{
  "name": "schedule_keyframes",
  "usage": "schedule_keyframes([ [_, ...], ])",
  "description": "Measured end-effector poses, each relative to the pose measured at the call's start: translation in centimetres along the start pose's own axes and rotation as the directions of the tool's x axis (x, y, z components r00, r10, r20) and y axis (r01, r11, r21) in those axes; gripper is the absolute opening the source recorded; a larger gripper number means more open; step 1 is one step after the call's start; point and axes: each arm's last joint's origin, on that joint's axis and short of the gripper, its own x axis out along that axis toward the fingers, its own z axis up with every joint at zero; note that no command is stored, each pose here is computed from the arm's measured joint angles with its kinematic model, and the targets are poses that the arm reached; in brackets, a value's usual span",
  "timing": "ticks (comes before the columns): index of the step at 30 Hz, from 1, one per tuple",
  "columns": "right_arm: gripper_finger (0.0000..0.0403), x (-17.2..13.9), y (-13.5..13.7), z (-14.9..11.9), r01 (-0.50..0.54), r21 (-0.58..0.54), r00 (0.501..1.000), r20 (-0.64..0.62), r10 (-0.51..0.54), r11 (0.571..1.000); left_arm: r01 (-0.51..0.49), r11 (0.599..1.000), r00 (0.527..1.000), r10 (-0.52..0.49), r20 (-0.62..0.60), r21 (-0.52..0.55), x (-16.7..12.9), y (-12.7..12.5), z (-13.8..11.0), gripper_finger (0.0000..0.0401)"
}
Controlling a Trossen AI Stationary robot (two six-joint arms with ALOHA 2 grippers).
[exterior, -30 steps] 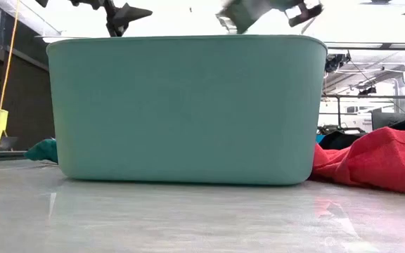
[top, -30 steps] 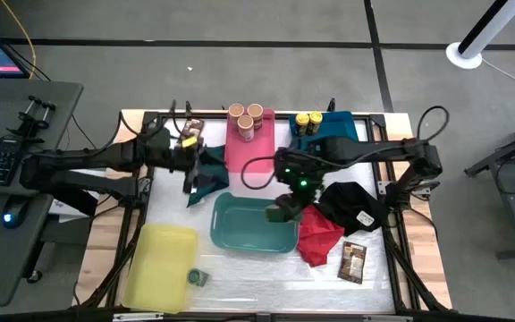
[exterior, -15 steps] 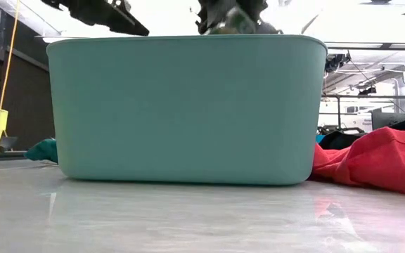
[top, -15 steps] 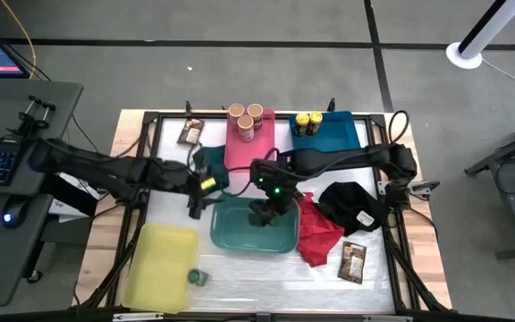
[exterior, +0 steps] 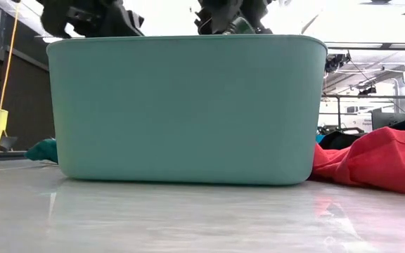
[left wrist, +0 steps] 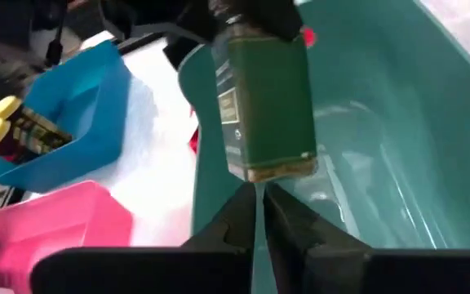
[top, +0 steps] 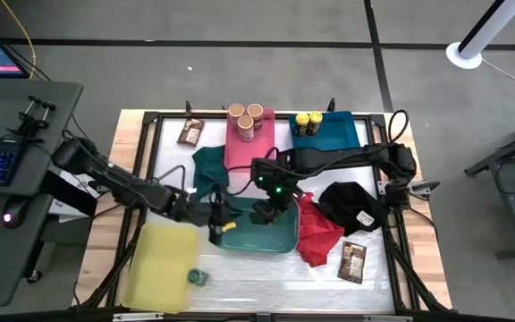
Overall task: Sort spices by type
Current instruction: Put the right green seasoning bottle into the green bin
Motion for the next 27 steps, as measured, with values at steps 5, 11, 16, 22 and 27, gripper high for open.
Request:
schedule_keyframes([
  [5,0.0196,0.1,-0.2,-0.5,0.036,-0.077,0.999,-0.03,-0.039,0.996,-0.094,0.995,0.995,0.094,-0.024,-0.029,1.0,-1.8,1.1,0.0003],
  [11,0.0196,0.1,-0.2,-0.5,0.041,-0.046,0.999,-0.024,-0.042,0.998,-0.077,0.997,0.997,0.077,-0.01,0.001,2.3,-3.3,2.6,0.0001],
  [16,0.0196,0.9,0.3,-1.3,0.082,0.033,0.997,-0.008,-0.082,0.996,-0.077,0.993,0.997,0.078,-0.008,0.086,3.8,-4.1,2.4,0.0],
  [22,0.0204,1.8,1.1,-2.3,0.087,0.125,0.996,-0.018,-0.086,0.988,-0.092,0.989,0.995,0.095,-0.029,0.112,4.3,-4.1,1.9,0.0],
  [27,0.0202,2.0,1.2,-2.3,0.108,0.209,0.993,0.028,-0.117,0.972,-0.036,0.987,0.999,0.034,0.015,0.155,4.3,-4.2,2.3,0.0],
])
